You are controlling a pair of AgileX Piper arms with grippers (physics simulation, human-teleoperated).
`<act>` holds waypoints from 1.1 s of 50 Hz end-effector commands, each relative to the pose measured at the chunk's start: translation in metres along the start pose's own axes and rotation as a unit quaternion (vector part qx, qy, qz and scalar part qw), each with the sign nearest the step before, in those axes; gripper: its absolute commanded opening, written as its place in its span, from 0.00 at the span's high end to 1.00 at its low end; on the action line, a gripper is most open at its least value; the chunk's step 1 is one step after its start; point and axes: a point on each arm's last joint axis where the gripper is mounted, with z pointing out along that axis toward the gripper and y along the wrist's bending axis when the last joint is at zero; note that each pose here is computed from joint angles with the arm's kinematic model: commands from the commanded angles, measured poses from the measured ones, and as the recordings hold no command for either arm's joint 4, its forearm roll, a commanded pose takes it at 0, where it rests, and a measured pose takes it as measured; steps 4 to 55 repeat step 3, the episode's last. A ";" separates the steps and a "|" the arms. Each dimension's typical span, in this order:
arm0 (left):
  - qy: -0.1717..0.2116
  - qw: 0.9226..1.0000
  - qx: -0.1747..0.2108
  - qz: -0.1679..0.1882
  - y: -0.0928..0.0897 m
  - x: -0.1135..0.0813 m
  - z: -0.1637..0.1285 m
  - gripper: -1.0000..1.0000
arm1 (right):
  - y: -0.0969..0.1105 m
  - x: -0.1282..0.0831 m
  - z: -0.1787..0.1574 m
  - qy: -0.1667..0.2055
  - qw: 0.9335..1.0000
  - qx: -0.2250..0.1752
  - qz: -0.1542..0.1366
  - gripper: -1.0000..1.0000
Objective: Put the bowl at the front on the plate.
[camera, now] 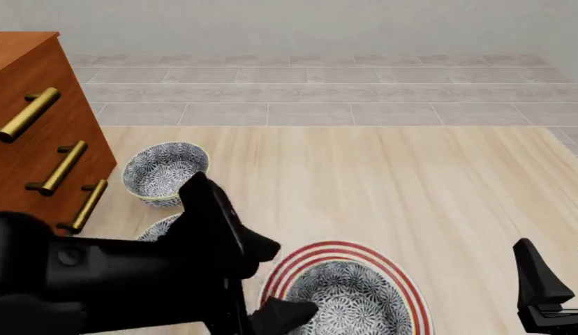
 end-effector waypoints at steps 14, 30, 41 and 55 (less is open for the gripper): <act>-0.027 0.999 -0.023 -0.005 0.012 0.018 -0.051 0.00 | 0.000 0.000 0.000 0.000 1.000 0.000 0.000 0.00; -0.027 0.999 -0.023 -0.005 0.012 0.018 -0.051 0.00 | 0.000 0.000 0.000 0.000 1.000 0.000 0.000 0.00; -0.027 0.999 -0.023 -0.005 0.012 0.018 -0.051 0.00 | 0.000 0.000 0.000 0.000 1.000 0.000 0.000 0.00; -0.027 0.999 -0.023 -0.005 0.012 0.018 -0.051 0.00 | 0.000 0.000 0.000 0.000 1.000 0.000 0.000 0.00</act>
